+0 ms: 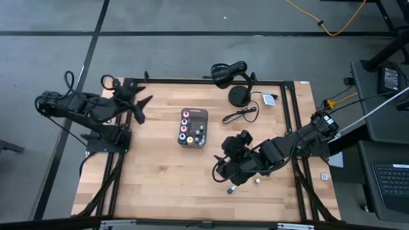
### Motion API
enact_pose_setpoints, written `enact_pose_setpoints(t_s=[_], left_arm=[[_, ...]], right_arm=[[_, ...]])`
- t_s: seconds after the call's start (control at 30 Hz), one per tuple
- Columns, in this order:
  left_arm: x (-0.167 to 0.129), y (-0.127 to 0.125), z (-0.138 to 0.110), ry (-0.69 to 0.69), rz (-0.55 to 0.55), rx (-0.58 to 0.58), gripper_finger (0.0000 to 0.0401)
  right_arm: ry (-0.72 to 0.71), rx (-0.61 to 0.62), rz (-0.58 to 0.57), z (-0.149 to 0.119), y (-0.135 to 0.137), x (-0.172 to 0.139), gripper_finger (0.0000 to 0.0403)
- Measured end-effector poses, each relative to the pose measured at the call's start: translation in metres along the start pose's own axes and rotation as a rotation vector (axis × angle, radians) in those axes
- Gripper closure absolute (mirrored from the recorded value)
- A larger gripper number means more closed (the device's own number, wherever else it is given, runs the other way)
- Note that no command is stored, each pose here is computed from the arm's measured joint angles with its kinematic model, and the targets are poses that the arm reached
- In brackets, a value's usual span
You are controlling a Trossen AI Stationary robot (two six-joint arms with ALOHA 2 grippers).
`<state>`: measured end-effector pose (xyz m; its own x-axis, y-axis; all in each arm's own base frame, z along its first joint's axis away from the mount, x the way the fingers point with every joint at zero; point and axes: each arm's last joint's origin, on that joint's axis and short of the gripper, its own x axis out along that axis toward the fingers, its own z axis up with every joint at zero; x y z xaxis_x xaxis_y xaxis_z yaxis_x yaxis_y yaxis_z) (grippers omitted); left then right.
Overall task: Pick & Place food coloring
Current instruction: Put the top small black food coloring bottle into the gray transparent bin
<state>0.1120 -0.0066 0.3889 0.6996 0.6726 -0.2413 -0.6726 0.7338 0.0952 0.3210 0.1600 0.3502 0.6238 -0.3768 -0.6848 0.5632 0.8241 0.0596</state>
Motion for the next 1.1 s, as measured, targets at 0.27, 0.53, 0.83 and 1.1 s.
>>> enact_pose_setpoints(t_s=[0.27, 0.53, 0.83, 1.1], left_arm=[[-0.003, 0.022, -0.053, -0.005, 0.057, 0.003, 0.0185], [-0.007, 0.037, -0.094, 0.009, -0.062, -0.058, 0.0186], [-0.01, 0.052, -0.12, -0.099, -0.026, -0.18, 0.0187], [-0.002, 0.048, -0.139, -0.173, 0.019, -0.273, 0.0188]], right_arm=[[-0.068, 0.064, -0.021, 0.003, 0.001, 0.0, 0.0061], [-0.081, 0.099, -0.021, 0.004, 0.001, 0.0, 0.0061], [-0.08, 0.121, -0.029, 0.002, 0.003, 0.004, 0.0061], [-0.085, 0.131, -0.034, 0.004, 0.004, 0.011, 0.0061]])
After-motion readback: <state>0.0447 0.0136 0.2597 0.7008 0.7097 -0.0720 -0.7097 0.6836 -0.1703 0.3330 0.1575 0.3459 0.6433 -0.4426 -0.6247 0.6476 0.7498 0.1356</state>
